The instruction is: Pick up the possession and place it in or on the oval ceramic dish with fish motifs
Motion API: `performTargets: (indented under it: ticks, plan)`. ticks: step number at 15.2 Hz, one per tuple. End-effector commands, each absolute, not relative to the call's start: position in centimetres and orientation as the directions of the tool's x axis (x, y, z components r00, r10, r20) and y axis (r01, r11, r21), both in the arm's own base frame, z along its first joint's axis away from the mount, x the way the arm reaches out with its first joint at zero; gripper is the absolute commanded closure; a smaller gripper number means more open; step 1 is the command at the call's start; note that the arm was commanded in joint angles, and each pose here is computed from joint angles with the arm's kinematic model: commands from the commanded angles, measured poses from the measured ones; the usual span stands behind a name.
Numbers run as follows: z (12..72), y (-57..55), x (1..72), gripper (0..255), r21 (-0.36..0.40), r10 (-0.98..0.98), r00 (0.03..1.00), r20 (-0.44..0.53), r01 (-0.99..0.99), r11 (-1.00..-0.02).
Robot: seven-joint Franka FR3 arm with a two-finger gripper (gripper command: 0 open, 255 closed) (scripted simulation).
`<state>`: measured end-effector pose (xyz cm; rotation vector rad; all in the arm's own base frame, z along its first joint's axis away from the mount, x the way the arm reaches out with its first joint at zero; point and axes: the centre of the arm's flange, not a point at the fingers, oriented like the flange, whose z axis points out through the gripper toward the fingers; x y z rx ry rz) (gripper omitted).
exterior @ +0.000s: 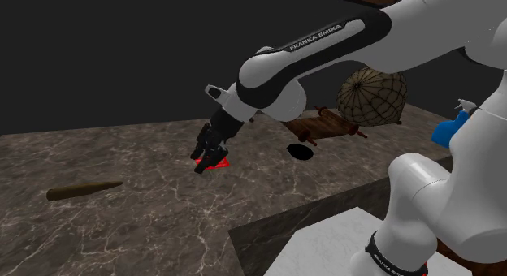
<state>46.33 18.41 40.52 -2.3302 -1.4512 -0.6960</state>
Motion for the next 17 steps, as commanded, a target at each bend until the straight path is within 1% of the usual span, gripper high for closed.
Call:
performTargets:
  ticks: [1,4,17]
  plan:
    - [41.6,18.3,46.3,255,-0.005,0.749,0.37,0.55,0.898,-0.44]
    - [43.1,18.3,46.3,255,-0.005,0.749,0.37,0.55,0.898,-0.44]
    - [43.6,1.9,41.4,255,-0.005,0.749,0.37,0.55,0.898,-0.44]
